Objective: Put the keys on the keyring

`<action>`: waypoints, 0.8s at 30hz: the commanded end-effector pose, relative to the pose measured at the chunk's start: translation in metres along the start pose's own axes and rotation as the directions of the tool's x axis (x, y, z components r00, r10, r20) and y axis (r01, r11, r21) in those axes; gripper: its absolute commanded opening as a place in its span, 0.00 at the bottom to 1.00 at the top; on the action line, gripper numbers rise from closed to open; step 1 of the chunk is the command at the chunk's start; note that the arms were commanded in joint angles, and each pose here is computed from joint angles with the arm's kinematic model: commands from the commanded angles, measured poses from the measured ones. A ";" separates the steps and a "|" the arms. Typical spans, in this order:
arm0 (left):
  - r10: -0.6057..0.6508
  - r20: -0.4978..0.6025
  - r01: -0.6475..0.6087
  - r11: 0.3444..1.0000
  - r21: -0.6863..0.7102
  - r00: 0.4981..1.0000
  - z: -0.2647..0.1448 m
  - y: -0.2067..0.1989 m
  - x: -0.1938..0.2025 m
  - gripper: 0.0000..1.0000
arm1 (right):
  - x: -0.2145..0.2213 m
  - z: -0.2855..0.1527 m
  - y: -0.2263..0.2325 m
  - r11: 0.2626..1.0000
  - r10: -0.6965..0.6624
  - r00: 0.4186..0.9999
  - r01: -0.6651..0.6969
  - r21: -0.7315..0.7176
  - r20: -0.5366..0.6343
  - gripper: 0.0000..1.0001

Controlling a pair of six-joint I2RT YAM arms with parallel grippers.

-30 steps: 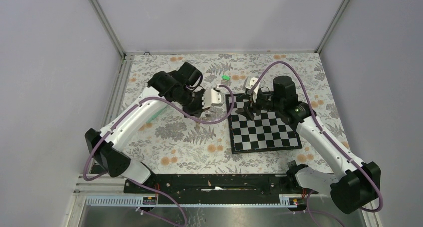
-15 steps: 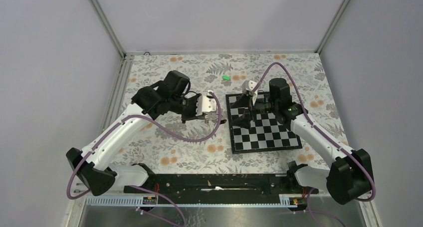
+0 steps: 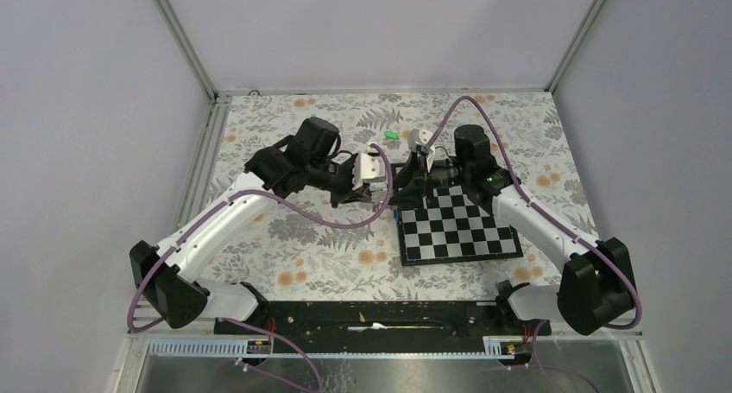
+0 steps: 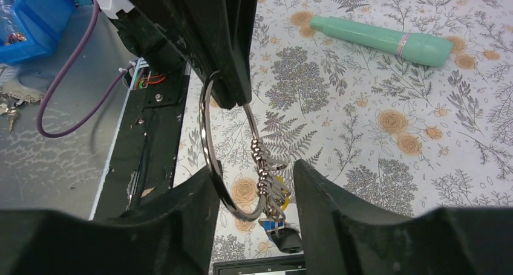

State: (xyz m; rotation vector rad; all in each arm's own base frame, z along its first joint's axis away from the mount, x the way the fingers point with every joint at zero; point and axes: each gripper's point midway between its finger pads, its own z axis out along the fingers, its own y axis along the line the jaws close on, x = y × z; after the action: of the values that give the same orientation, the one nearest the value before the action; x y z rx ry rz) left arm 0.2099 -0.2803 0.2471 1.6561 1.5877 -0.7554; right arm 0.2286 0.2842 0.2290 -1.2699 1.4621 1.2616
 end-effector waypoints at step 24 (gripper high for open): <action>-0.049 0.103 0.069 0.977 -0.200 0.994 -0.050 0.042 0.017 0.65 | -0.012 0.028 -0.025 0.992 0.123 0.992 -0.124 0.030 0.019 0.00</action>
State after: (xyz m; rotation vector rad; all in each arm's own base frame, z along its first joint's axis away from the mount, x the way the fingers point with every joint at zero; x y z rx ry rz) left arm 0.2569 -0.2484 0.2472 1.4245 1.6634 -0.7213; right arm 0.2505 0.2984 0.2351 -1.2011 1.5664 1.2686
